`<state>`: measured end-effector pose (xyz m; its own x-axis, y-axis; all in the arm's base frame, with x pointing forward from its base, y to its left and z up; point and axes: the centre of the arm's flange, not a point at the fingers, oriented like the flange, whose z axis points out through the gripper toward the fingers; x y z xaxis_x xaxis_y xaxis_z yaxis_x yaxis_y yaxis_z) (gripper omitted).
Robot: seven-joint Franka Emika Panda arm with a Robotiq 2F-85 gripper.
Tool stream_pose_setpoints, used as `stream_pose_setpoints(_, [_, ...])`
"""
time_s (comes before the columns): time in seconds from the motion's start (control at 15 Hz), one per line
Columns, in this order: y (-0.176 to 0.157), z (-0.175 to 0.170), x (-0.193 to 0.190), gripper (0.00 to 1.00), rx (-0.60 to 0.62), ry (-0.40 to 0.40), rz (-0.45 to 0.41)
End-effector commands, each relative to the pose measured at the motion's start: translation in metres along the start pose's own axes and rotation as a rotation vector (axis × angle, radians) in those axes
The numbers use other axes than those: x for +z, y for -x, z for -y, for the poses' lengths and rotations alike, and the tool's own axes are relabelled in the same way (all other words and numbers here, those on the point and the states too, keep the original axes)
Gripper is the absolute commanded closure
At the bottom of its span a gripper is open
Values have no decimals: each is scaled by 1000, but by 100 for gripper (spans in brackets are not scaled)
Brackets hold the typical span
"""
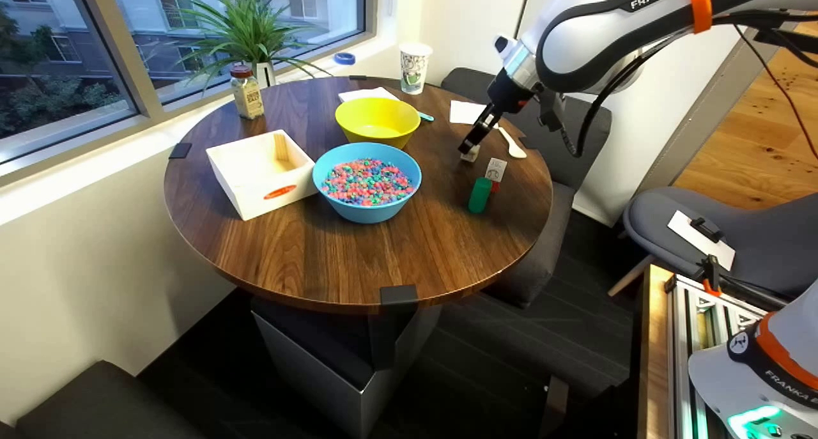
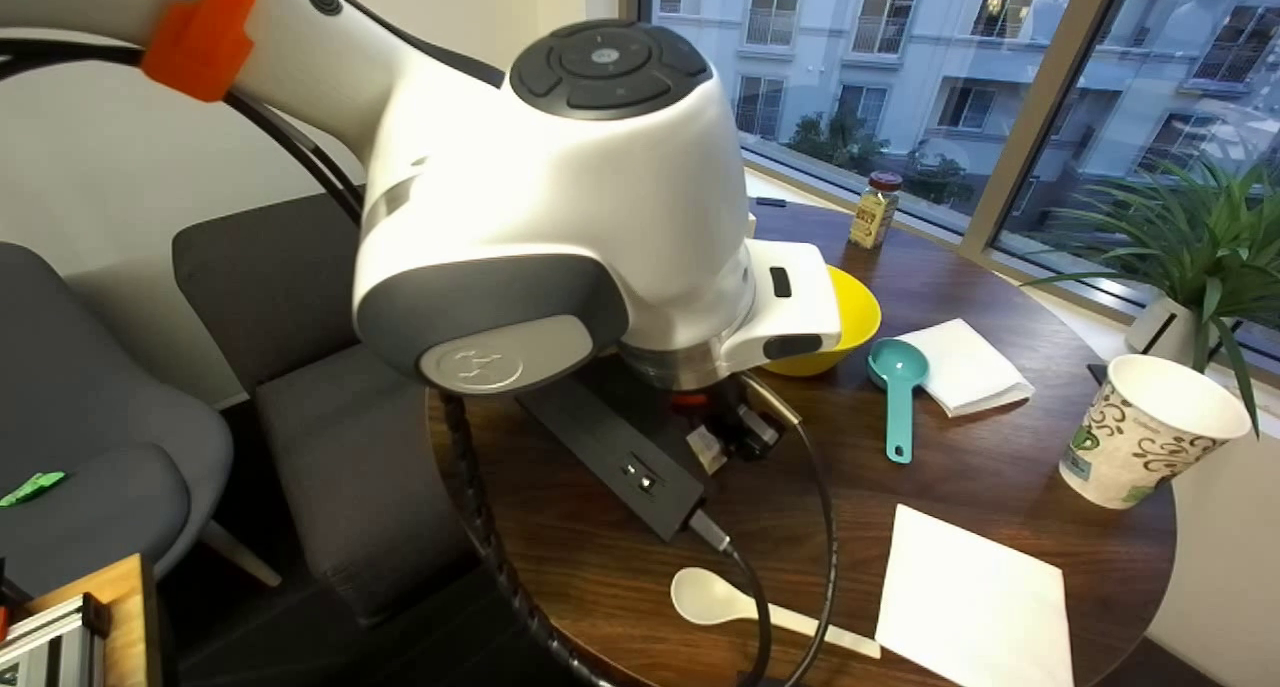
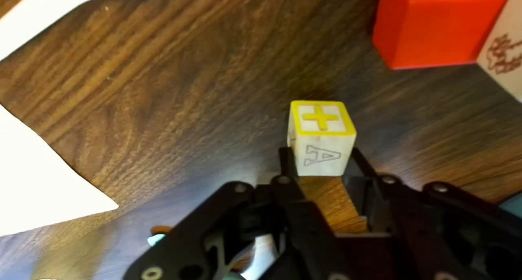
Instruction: Lift the dices from the table and put them on the orange plush block
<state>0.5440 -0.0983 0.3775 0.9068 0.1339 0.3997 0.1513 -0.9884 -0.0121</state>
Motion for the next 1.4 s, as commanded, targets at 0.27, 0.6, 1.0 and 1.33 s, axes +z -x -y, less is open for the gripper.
stream_pose_setpoints(0.27, [5, 7, -27, 91, -21, -19, -10])
stream_pose_setpoints(0.6, [13, 16, -40, 91, -32, -27, -12])
stream_pose_setpoints(1.0, [26, 27, -50, 91, -38, -37, 0])
stream_pose_setpoints(1.33, [35, 29, -57, 91, -50, -36, 16])
